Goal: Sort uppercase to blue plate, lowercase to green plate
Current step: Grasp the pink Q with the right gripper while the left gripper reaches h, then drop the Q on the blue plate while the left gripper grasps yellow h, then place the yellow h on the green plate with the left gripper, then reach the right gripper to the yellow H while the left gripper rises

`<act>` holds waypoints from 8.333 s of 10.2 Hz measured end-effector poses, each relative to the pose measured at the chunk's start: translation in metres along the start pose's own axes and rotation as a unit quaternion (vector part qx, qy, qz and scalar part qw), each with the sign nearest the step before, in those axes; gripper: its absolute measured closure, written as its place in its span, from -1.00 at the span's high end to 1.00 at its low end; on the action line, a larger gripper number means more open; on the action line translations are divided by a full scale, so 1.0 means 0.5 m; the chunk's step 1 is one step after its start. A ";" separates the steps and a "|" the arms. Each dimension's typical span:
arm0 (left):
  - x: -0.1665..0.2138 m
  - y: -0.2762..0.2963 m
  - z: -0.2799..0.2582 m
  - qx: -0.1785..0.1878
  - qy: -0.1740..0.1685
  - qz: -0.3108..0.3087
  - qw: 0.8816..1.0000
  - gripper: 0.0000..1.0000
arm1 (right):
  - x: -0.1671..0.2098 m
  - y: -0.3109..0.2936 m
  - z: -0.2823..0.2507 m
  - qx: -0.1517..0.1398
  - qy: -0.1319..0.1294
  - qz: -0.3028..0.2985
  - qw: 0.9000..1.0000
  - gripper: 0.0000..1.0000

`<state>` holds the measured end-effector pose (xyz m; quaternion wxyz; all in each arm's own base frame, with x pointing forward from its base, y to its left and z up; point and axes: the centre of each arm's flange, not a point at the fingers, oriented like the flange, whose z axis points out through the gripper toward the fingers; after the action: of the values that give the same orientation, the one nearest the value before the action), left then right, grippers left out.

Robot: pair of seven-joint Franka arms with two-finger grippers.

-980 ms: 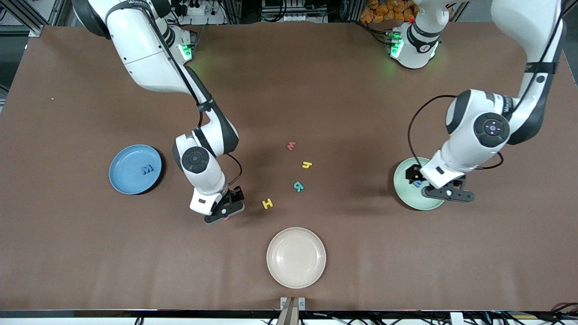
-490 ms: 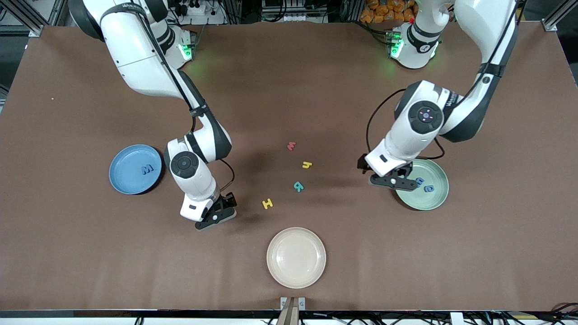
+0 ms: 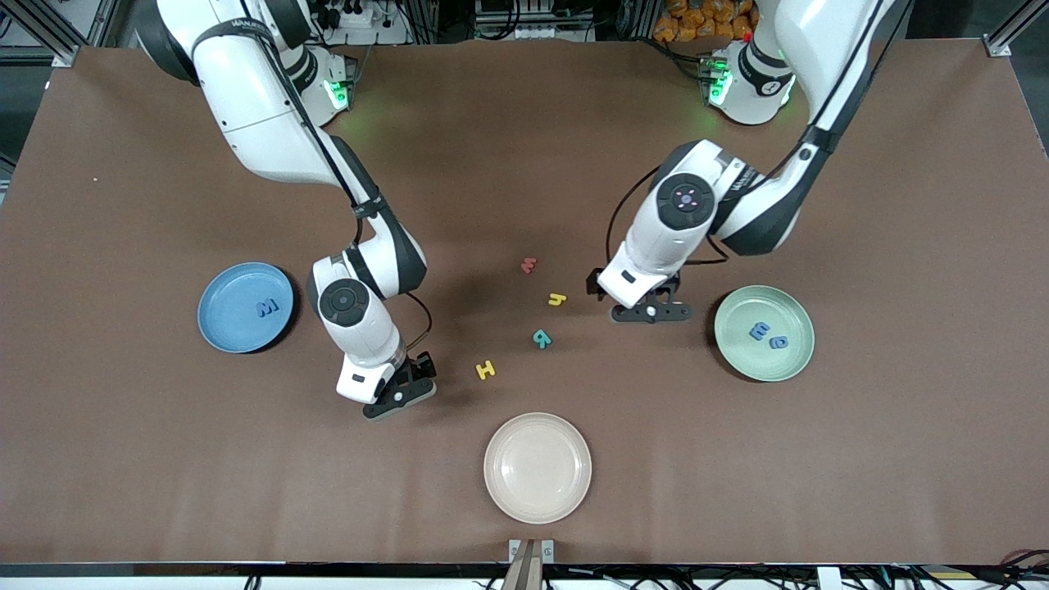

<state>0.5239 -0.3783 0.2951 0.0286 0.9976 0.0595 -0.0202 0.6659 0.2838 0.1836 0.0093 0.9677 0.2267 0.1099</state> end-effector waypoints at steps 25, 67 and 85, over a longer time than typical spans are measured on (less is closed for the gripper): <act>-0.030 0.133 0.249 0.044 -0.019 -0.503 0.863 1.00 | -0.016 0.008 0.000 0.004 -0.064 -0.040 0.997 -0.16; 0.186 -0.508 0.038 0.101 -0.150 0.035 0.983 0.53 | -0.043 -0.110 -0.385 -0.019 -0.117 0.300 0.947 1.00; 0.077 -0.122 -0.406 0.005 0.047 0.072 0.996 1.00 | 0.015 -0.319 -0.052 -0.010 -0.100 0.459 0.883 1.00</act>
<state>0.5621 -0.3012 0.4928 0.0217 0.9993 -0.0116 0.0290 0.5970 0.4292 0.1994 -0.0100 0.9692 -0.2458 0.0068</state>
